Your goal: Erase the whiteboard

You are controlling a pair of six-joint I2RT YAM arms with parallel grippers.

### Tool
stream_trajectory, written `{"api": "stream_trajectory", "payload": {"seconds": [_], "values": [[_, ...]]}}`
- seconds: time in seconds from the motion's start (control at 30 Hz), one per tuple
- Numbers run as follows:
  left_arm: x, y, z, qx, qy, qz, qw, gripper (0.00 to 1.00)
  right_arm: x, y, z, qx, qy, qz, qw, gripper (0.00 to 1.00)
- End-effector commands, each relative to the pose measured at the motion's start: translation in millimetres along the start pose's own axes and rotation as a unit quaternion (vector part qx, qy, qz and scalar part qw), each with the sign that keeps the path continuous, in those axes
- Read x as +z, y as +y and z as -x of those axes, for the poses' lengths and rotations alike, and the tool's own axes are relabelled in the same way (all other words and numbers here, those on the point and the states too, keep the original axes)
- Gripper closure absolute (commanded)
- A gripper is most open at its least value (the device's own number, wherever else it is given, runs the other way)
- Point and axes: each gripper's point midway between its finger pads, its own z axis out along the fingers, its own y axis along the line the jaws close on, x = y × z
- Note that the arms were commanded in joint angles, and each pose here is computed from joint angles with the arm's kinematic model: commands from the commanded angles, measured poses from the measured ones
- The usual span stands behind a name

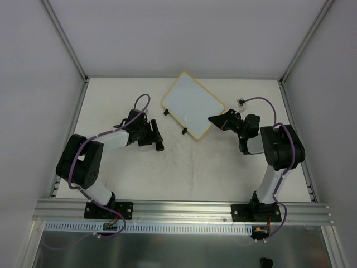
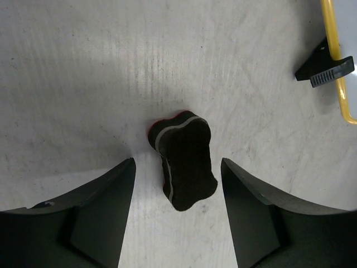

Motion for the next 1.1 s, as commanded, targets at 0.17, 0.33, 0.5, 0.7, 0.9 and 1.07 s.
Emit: {"api": "stream_trajectory", "payload": {"seconds": [0.17, 0.33, 0.5, 0.7, 0.9, 1.07], "values": [[-17.0, 18.2, -5.1, 0.007, -0.012, 0.035, 0.999, 0.35, 4.9, 44.6, 24.3, -0.083, -0.039, 0.093, 0.991, 0.98], [-27.3, 27.1, -8.1, 0.011, -0.033, 0.048, 0.998, 0.31, 5.0, 44.5, 24.5, -0.083, -0.040, 0.093, 0.991, 0.93], [-45.8, 26.0, -8.4, 0.014, -0.075, 0.029, 0.997, 0.20, 4.7, 44.6, 24.5, -0.084, -0.040, 0.093, 0.991, 0.75], [-63.5, 29.1, -12.6, 0.012, -0.131, 0.008, 0.991, 0.05, 4.7, 46.1, 25.8, -0.086, -0.041, 0.094, 0.991, 0.47], [-72.2, 33.1, -17.7, 0.006, -0.160, -0.002, 0.987, 0.01, 3.3, 44.0, 26.9, -0.086, -0.046, 0.088, 0.991, 0.31], [-77.5, 37.5, -21.9, 0.004, -0.182, -0.009, 0.983, 0.01, -1.5, 40.4, 30.0, -0.090, -0.057, 0.076, 0.991, 0.26]]}}
